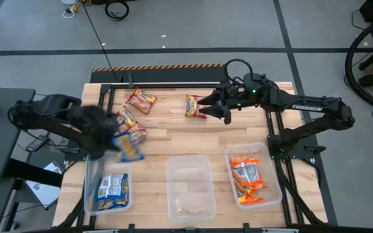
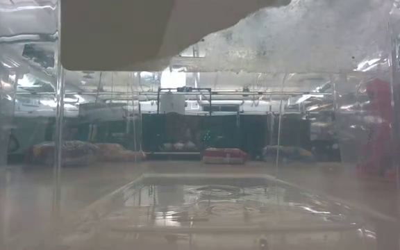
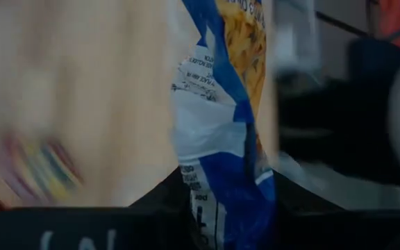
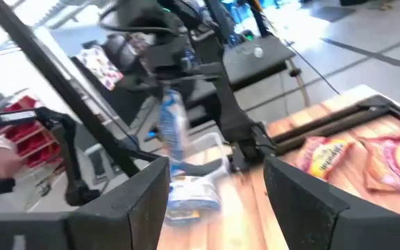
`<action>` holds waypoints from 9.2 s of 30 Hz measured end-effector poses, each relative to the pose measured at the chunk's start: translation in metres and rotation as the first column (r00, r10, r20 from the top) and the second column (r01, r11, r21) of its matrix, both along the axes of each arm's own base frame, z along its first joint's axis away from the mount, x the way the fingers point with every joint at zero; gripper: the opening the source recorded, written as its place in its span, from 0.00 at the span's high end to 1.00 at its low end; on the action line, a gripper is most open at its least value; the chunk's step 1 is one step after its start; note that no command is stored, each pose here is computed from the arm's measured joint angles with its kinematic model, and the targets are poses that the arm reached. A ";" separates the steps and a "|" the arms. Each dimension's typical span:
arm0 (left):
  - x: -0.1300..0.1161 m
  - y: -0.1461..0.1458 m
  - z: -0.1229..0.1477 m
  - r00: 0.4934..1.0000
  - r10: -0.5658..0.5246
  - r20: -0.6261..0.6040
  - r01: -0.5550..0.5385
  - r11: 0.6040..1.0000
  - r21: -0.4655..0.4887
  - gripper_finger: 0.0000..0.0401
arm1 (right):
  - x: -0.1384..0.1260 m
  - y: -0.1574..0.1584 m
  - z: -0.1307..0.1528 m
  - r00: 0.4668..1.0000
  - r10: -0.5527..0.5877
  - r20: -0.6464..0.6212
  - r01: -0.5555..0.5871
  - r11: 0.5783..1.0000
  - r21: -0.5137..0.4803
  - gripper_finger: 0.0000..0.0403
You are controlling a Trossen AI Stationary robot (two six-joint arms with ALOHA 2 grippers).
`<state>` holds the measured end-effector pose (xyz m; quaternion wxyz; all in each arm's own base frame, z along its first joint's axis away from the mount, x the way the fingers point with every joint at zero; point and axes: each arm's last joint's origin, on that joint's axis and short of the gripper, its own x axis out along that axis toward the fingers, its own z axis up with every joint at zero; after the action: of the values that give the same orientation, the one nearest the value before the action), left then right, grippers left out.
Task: Sort Maruchan noodles
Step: Put the bottom blue noodle pack into the left transparent bin, then put the blue noodle pack into the left transparent bin
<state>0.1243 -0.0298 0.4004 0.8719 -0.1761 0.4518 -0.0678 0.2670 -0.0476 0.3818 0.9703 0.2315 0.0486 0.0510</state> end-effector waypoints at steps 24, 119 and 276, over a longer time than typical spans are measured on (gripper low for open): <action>-0.021 -0.072 -0.149 0.855 0.216 -0.471 -0.103 0.962 0.254 0.76 | 0.014 0.035 -0.010 0.999 -0.011 -0.049 0.010 1.000 -0.010 0.41; -0.017 -0.163 -0.144 0.936 -0.123 -0.330 0.072 0.984 -0.164 0.42 | -0.019 -0.039 -0.071 0.537 -0.631 -0.560 0.445 0.775 -0.448 0.41; -0.058 -0.158 -0.150 0.855 0.192 0.481 -0.249 0.967 0.056 0.70 | 0.038 0.248 0.047 0.961 0.275 -0.031 -0.276 0.961 -0.027 0.41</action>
<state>0.0660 -0.1876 0.2506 0.9661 -0.1541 0.2061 0.0184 0.3049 0.2006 0.4292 0.9565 0.2081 0.0941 0.1816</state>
